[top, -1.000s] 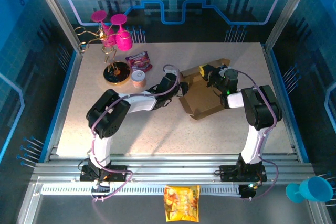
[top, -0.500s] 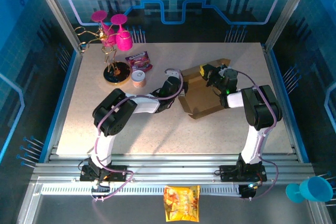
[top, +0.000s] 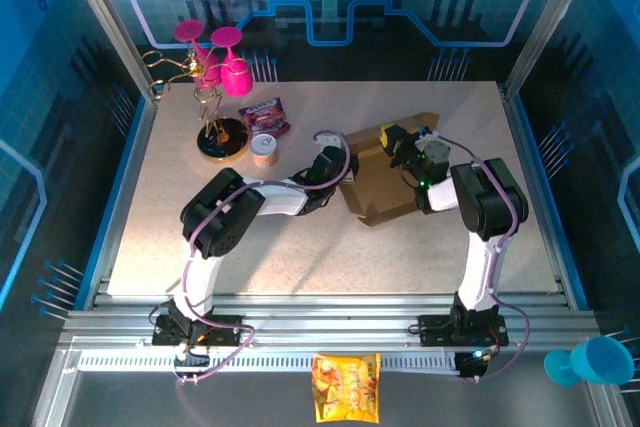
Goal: Fold the paper box
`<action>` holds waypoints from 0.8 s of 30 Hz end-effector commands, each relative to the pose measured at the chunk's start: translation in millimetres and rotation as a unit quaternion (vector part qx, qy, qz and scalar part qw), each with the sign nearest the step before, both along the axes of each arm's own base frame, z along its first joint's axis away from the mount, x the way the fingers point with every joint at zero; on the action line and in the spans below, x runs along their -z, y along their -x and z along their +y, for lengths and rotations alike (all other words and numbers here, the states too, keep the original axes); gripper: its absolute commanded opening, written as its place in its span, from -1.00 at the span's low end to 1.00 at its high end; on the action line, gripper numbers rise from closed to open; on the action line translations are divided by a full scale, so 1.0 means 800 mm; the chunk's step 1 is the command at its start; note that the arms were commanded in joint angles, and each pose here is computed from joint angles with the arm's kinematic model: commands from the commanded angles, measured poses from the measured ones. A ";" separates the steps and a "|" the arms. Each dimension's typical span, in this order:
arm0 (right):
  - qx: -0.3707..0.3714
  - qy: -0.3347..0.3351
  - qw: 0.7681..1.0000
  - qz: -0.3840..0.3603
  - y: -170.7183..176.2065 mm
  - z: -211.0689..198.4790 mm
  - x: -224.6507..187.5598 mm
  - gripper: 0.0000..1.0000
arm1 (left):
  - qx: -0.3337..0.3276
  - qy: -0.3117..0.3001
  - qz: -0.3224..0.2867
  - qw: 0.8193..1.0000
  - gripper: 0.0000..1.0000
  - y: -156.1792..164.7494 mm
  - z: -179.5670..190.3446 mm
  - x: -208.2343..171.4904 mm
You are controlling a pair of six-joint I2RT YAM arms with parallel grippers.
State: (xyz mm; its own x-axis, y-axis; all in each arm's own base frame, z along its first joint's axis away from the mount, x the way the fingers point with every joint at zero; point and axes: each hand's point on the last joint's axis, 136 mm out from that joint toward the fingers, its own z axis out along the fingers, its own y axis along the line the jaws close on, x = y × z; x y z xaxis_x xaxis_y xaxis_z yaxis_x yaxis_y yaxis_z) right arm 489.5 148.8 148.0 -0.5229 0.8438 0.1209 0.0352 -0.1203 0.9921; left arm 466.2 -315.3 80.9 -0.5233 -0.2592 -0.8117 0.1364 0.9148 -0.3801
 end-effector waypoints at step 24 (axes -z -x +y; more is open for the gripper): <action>0.004 -0.011 1.000 0.017 0.007 0.008 0.030 -1.00 | -0.091 -0.037 0.041 0.994 -1.00 -0.030 0.001 0.011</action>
